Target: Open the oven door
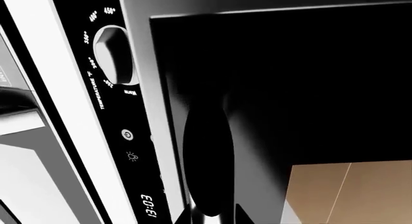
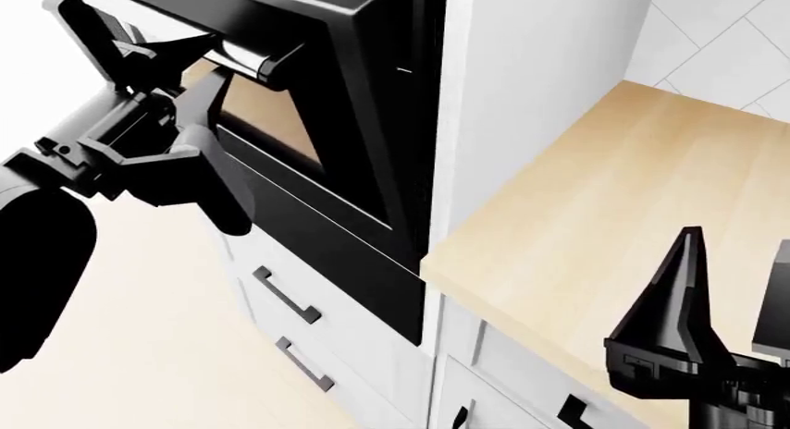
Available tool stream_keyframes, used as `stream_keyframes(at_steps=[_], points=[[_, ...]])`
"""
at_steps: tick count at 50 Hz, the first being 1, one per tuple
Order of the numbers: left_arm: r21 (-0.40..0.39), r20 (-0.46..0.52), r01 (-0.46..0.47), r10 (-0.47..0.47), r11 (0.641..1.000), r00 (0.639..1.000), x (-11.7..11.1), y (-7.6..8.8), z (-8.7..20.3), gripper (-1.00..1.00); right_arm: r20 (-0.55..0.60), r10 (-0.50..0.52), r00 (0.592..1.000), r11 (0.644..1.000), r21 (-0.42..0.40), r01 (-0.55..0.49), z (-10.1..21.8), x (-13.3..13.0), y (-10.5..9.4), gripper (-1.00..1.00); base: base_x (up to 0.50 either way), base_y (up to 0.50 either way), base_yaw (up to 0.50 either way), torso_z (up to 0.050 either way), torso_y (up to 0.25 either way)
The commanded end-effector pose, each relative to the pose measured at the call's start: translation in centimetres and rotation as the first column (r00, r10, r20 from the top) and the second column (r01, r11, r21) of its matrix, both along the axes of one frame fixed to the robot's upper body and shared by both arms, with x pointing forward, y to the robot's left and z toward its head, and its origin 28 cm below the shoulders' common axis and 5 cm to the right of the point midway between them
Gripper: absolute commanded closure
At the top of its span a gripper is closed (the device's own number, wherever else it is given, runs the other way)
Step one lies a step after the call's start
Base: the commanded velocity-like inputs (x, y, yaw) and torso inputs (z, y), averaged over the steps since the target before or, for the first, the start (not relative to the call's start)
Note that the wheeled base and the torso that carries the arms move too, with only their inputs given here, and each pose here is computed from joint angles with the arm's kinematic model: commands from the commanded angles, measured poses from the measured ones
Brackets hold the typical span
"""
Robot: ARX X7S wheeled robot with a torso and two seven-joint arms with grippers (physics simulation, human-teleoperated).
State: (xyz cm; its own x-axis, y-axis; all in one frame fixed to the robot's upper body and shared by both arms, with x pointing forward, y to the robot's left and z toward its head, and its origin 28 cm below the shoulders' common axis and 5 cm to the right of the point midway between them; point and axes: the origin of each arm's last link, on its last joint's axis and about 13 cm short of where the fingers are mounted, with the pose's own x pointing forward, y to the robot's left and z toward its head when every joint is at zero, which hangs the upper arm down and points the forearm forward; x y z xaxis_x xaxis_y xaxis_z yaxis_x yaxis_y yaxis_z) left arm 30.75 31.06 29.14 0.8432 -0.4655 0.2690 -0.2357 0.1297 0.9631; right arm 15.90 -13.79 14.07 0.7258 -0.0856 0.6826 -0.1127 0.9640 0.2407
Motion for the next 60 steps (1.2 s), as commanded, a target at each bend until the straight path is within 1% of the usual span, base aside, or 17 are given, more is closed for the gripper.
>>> stream_keyframes(at_steps=[1, 8, 13, 18, 20, 28, 33, 38, 43, 49, 53, 57, 60], points=[[-0.031, 0.039, 0.042, -0.041, 0.999, 0.998, -0.4, -0.5, 0.6, 1.0, -0.001, -0.001, 1.0, 1.0, 0.0, 0.001, 0.0, 0.0, 0.0, -1.0, 0.0, 0.0, 0.0, 0.0, 0.0], [-0.031, 0.039, 0.042, -0.041, 0.999, 0.998, -0.4, -0.5, 0.6, 1.0, -0.001, -0.001, 1.0, 1.0, 0.0, 0.001, 0.0, 0.0, 0.0, -1.0, 0.0, 0.0, 0.0, 0.0, 0.001], [-0.063, 0.056, 0.026, -0.023, 0.998, 0.998, -0.9, -0.1, 0.1, 1.0, 0.001, 0.0, 1.0, 1.0, -0.003, 0.0, -0.1, 0.0, 0.0, -1.0, 0.0, 0.0, 0.0, 0.0, 0.002], [-0.044, 0.065, 0.01, -0.008, 0.999, 0.998, -1.2, -0.2, -0.6, 1.0, 0.002, 0.002, 1.0, 1.0, -0.003, -0.002, -0.1, 0.0, 0.0, -1.0, 0.0, 0.0, 0.0, 0.0, 0.0], [-0.064, 0.063, 0.008, -0.004, 0.998, 0.998, -1.4, 0.0, -0.7, 1.0, 0.003, 0.001, 1.0, 1.0, -0.002, -0.001, 0.0, 0.0, 0.0, -1.0, 0.0, 0.0, 0.0, 0.0, 0.005], [-0.074, 0.051, -0.001, 0.005, 0.997, 0.999, -2.3, 0.4, -1.8, 1.0, 0.002, 0.004, 1.0, 1.0, -0.004, -0.004, -0.1, 0.0, 0.1, -1.0, 0.0, 0.0, 0.0, 0.0, 0.001], [-0.099, 0.051, -0.003, 0.008, 0.995, 0.999, -2.8, 0.5, -2.3, 1.0, 0.002, 0.005, 1.0, 1.0, -0.002, -0.005, 0.0, 0.0, 0.0, -1.0, 0.0, 0.0, 0.0, 0.0, 0.0], [-0.1, 0.066, -0.004, 0.011, 0.995, 0.998, -3.6, 0.6, -3.0, 1.0, 0.003, 0.006, 1.0, 1.0, -0.001, -0.006, 0.0, 0.0, 0.0, -1.0, 0.0, 0.0, 0.0, 0.0, 0.002], [-0.135, 0.084, 0.02, -0.008, 0.991, 0.996, -4.1, 0.7, -3.3, 1.0, 0.004, 0.009, 1.0, 1.0, -0.002, -0.009, 0.0, 0.0, 0.1, -1.0, 0.0, 0.0, 0.0, 0.0, 0.002], [-0.174, 0.081, 0.02, -0.006, 0.984, 0.997, -4.3, 1.0, -4.5, 1.0, 0.004, 0.01, 1.0, 1.0, 0.0, -0.01, 0.0, -0.1, 0.0, -1.0, 0.0, 0.0, 0.0, 0.003, 0.002], [-0.174, 0.064, 0.007, 0.004, 0.985, 0.998, -4.5, 1.2, -5.2, 1.0, 0.004, 0.011, 1.0, 1.0, 0.002, -0.011, 0.0, -0.1, 0.0, -1.0, 0.0, 0.0, 0.0, 0.0, 0.0], [-0.177, 0.057, -0.004, 0.014, 0.984, 0.998, -5.2, 1.5, -6.0, 1.0, 0.005, 0.014, 1.0, 1.0, 0.002, -0.014, 0.0, -0.1, 0.1, -1.0, 0.0, 0.0, 0.0, 0.0, 0.003], [-0.186, 0.075, 0.008, 0.006, 0.983, 0.997, -5.9, 1.7, -6.3, 1.0, 0.006, 0.015, 1.0, 1.0, 0.001, -0.015, 0.0, -0.1, 0.1, -1.0, 0.0, 0.0, 0.0, 0.0, 0.0]])
